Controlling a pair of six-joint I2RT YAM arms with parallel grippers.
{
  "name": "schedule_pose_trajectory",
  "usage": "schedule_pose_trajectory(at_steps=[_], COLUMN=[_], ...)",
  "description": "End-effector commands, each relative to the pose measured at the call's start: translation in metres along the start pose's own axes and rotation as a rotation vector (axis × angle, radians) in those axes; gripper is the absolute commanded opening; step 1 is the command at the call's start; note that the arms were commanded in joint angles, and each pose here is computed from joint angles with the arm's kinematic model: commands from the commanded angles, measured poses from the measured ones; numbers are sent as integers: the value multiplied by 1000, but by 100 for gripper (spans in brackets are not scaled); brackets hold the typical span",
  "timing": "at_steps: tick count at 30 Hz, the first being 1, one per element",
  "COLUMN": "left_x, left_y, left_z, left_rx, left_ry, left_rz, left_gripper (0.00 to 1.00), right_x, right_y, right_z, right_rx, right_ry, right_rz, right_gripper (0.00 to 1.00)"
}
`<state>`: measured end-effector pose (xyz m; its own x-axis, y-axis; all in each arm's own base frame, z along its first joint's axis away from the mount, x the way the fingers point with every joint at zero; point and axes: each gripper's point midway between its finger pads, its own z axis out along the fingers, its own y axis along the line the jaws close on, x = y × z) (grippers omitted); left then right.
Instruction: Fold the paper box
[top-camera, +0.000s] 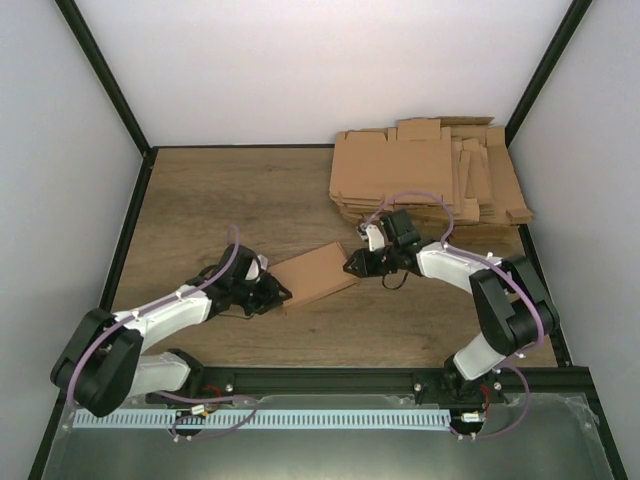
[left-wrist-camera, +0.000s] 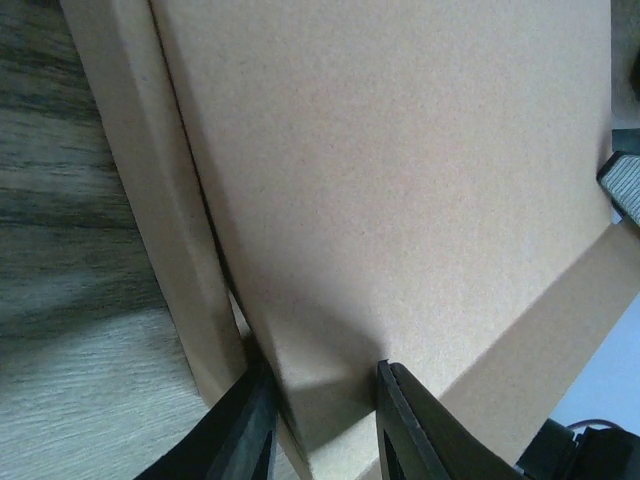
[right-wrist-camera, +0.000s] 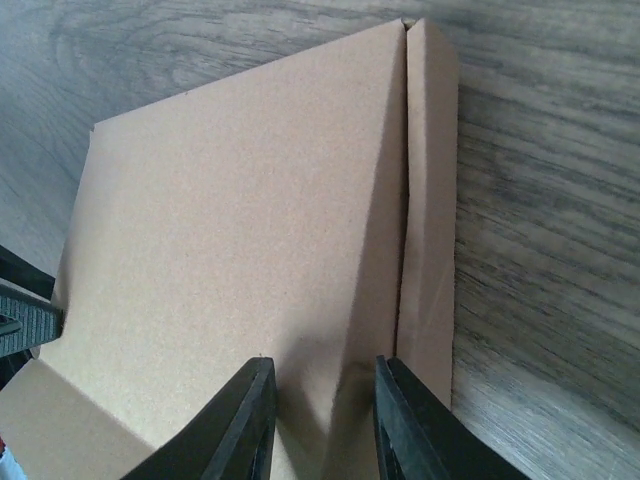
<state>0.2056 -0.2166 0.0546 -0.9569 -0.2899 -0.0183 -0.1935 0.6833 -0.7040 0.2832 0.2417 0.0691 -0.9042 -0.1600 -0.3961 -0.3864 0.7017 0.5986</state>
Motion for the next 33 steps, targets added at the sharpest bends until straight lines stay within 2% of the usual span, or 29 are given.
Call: schedule_pose_trajectory(at_steps=[1, 13, 20, 22, 33], left_x=[-4, 6, -6, -9, -5], left_y=[9, 38, 25, 25, 43], left_z=[6, 16, -2, -6, -9], left_rx=[-29, -123, -154, -173, -237], left_ry=[5, 56, -5, -24, -31], left_rz=[48, 39, 74, 75, 65], left_gripper=[29, 26, 26, 26, 26], right_x=[34, 40, 24, 24, 45], right_y=[-1, -19, -9, -9, -29], right_z=[11, 22, 11, 11, 20], right_rx=[-5, 54, 55, 56, 105], right_ry=[97, 115, 76, 76, 117], right_rz=[39, 47, 21, 21, 48], right_gripper=[29, 28, 28, 25, 19])
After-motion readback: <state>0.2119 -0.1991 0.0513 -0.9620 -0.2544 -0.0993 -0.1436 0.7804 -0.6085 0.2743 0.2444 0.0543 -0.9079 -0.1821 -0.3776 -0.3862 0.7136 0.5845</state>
